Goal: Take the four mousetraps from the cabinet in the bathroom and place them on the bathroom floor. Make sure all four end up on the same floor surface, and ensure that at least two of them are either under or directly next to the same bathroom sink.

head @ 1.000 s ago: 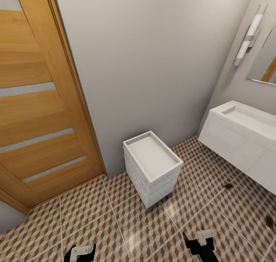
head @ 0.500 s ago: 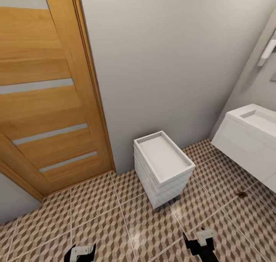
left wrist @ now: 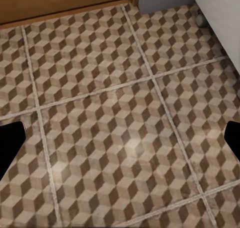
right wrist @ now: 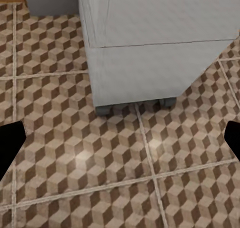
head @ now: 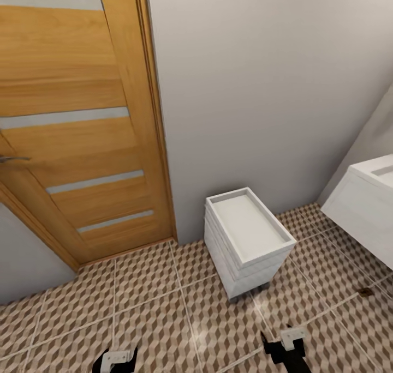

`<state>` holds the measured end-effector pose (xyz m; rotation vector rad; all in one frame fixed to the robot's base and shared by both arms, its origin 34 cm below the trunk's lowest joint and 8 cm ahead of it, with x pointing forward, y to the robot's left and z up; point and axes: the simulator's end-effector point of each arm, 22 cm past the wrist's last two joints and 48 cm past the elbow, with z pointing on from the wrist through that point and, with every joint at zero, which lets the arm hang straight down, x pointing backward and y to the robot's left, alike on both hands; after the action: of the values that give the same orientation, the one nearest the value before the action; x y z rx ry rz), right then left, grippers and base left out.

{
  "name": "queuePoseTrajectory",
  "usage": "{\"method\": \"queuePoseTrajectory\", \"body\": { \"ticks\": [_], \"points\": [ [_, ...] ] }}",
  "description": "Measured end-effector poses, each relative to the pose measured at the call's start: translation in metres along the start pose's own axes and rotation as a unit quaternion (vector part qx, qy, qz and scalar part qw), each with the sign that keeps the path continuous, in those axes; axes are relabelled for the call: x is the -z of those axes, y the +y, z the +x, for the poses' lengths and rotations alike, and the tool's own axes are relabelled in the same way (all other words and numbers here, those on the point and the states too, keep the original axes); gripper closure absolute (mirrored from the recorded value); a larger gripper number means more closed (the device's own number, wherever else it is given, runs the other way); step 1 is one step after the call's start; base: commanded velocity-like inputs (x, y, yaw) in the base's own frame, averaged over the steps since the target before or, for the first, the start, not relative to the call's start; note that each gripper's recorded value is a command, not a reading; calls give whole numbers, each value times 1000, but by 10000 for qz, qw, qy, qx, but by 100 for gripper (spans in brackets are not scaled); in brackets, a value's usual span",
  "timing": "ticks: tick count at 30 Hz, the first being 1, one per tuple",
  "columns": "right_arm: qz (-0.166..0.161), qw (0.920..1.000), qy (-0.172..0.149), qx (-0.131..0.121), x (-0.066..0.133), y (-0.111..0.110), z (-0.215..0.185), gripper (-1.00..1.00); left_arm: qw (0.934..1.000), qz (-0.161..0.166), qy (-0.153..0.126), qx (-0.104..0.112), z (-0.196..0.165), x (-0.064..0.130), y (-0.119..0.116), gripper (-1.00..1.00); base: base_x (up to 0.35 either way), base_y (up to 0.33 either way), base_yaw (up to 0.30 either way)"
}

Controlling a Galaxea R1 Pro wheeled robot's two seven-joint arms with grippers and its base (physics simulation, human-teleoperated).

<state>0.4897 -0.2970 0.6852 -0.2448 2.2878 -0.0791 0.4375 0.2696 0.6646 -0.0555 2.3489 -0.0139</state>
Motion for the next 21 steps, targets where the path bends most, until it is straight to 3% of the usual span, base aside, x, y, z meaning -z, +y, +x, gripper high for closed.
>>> {"method": "queuePoseTrajectory", "body": {
  "ticks": [21],
  "points": [
    [-18, 10000, 87, -4, 0, 2, 8, -100, 10000, -6, 79, 4, 7, 0, 0, -100, 0, 0, 215]
  ]
}}
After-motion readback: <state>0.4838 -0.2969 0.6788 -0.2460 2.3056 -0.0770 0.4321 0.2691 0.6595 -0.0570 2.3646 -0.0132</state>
